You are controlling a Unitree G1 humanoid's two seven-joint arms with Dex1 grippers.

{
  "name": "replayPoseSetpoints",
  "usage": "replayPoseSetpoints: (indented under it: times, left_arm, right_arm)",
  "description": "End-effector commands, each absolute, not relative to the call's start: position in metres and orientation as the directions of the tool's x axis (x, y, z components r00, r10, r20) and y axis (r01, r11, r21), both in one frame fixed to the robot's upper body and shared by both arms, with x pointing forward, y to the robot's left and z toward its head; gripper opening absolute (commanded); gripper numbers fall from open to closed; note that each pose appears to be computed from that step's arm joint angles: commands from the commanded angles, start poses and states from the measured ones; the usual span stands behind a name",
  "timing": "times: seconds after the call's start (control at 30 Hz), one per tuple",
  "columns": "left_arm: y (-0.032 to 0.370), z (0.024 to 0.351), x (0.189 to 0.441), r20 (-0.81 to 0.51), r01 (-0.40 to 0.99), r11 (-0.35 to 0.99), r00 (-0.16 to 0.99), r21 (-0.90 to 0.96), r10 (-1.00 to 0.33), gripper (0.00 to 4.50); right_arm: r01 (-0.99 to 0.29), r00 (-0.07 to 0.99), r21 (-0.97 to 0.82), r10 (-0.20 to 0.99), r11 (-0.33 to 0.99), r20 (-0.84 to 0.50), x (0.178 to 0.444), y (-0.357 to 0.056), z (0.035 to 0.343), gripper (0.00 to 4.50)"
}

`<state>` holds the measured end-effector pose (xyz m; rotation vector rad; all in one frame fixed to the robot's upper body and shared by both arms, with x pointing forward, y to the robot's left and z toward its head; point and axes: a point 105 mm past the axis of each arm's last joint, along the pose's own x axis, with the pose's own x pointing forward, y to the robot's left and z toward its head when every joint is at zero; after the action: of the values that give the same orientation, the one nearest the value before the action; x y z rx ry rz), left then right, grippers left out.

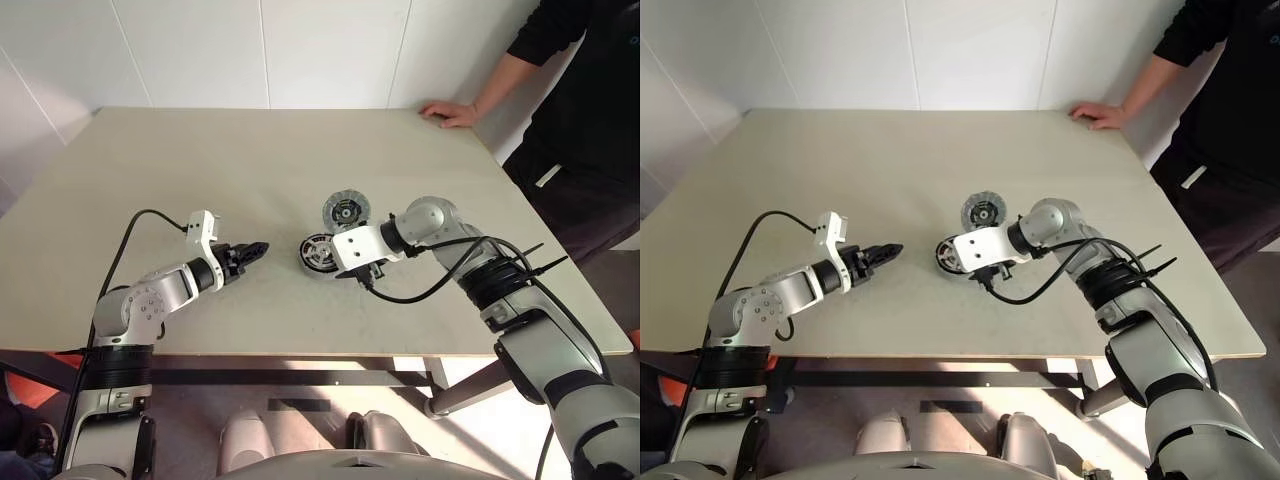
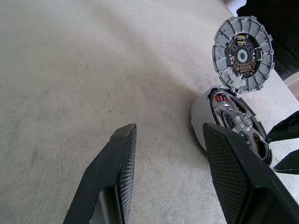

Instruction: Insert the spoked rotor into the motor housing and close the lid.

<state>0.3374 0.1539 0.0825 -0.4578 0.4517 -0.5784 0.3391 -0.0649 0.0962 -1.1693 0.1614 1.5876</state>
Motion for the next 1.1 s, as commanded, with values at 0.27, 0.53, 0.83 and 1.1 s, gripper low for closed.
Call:
replayPoseSetpoints:
  times: [0.27,0.53,0.83,1.1]
  left_arm:
    - [0.156,0.091,0.34,-0.251,0.426,0.755,0.763,-0.499,-0.596,2.37]
    - [0.156,0.089,0.337,-0.255,0.418,0.758,0.765,-0.501,-0.591,2.37]
    - [0.155,0.08,0.335,-0.271,0.394,0.765,0.77,-0.51,-0.578,2.37]
    - [0.151,0.073,0.329,-0.279,0.384,0.76,0.765,-0.524,-0.58,2.37]
  right_arm:
    - [-0.84,0.063,-0.388,0.642,-0.38,-0.764,0.335,-0.061,0.067,1.24]
    - [-0.845,0.104,-0.418,0.663,-0.334,-0.741,0.346,-0.058,0.075,0.04]
    - [-0.941,0.153,-0.336,0.832,-0.042,-0.533,0.353,-0.039,0.13,0.04]
    - [-0.972,0.124,-0.234,0.845,-0.001,-0.52,0.338,-0.044,0.152,0.04]
